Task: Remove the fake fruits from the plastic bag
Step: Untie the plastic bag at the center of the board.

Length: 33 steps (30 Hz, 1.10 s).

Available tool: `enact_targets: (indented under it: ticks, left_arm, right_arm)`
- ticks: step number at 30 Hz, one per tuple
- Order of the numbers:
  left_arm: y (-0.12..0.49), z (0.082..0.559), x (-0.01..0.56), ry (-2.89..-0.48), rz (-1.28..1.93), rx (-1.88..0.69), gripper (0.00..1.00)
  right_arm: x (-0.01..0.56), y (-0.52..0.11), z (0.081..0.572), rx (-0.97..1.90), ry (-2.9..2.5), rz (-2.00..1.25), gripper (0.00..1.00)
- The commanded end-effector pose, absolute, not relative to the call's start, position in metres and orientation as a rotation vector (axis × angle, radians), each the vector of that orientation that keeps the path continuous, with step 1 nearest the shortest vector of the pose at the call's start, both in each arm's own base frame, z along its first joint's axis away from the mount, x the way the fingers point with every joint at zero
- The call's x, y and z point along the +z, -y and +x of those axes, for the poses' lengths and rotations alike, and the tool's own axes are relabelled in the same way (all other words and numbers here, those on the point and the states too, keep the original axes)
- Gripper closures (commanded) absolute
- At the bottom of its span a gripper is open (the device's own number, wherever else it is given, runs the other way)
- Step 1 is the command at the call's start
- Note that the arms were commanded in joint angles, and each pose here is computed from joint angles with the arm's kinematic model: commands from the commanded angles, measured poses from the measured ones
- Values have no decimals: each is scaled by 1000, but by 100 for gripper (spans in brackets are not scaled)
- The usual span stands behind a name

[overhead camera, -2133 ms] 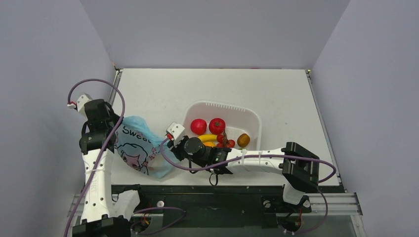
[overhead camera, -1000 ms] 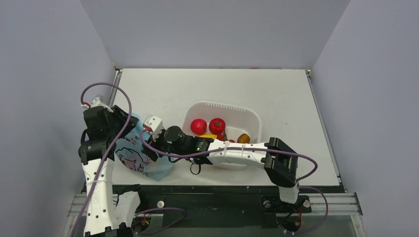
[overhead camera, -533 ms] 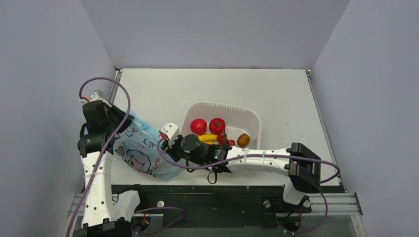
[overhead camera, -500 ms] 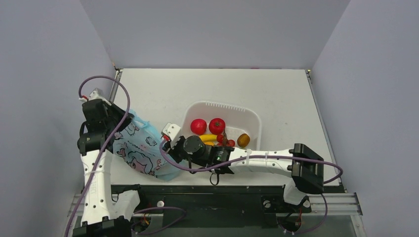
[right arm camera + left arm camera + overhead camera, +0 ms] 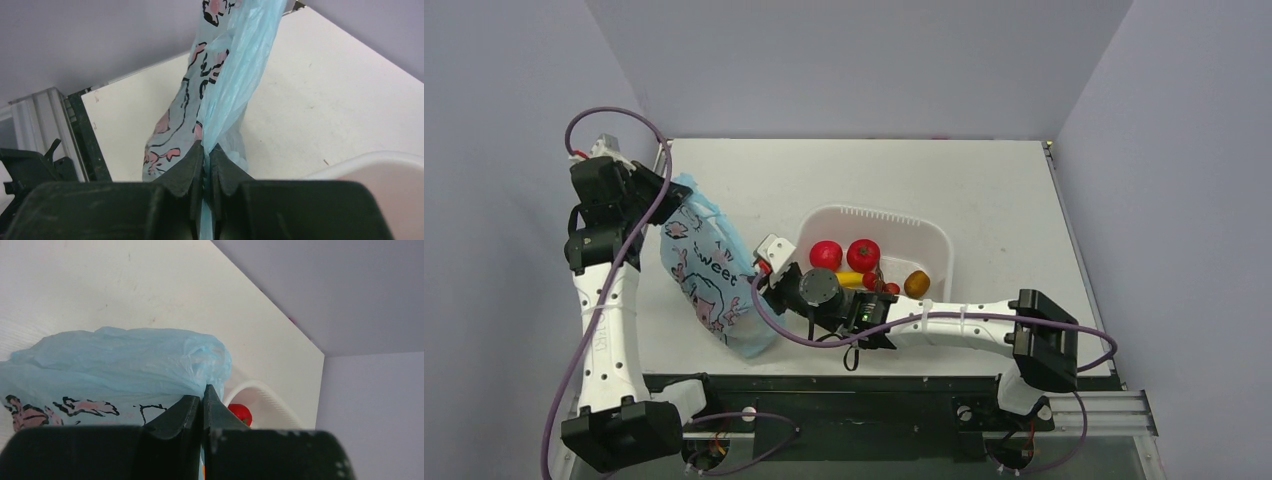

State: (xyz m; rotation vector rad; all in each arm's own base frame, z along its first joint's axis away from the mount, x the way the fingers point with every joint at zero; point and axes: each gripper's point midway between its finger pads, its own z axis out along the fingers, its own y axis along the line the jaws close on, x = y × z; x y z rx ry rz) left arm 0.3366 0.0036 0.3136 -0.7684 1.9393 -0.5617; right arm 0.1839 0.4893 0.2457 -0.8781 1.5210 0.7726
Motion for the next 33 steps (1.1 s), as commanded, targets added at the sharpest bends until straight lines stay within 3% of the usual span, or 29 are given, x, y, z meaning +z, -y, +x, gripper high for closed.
enact_targets:
  ticks: [1,8,13,21,27,29,33]
  left_arm:
    - [-17,361,383,-1715,-636,-565,100]
    - [-19,351,342,-1781,-681,-560,100]
    - [-13,336,314,-1820,-696,-571,100]
    - [-6,323,289,-1878,-698,-585,100]
    - [-7,319,297,-1860,-689,-568,100]
    - [-7,321,300,-1861,-683,-570,100]
    - [-10,328,304,-1866,-682,-558,100]
  right_arm:
    - [275,-492,192,745,-1476,-829,94]
    - [282,-503,192,811,-1474,-813,72]
    - [277,-504,202,858,-1513,-755,41]
    - [281,-515,243,898,-1577,-676,24]
    - [293,-540,253,905,-1562,-744,24]
    - [297,-547,249,946,-1543,-770,30]
    - [312,-545,235,1010,-1520,-799,54]
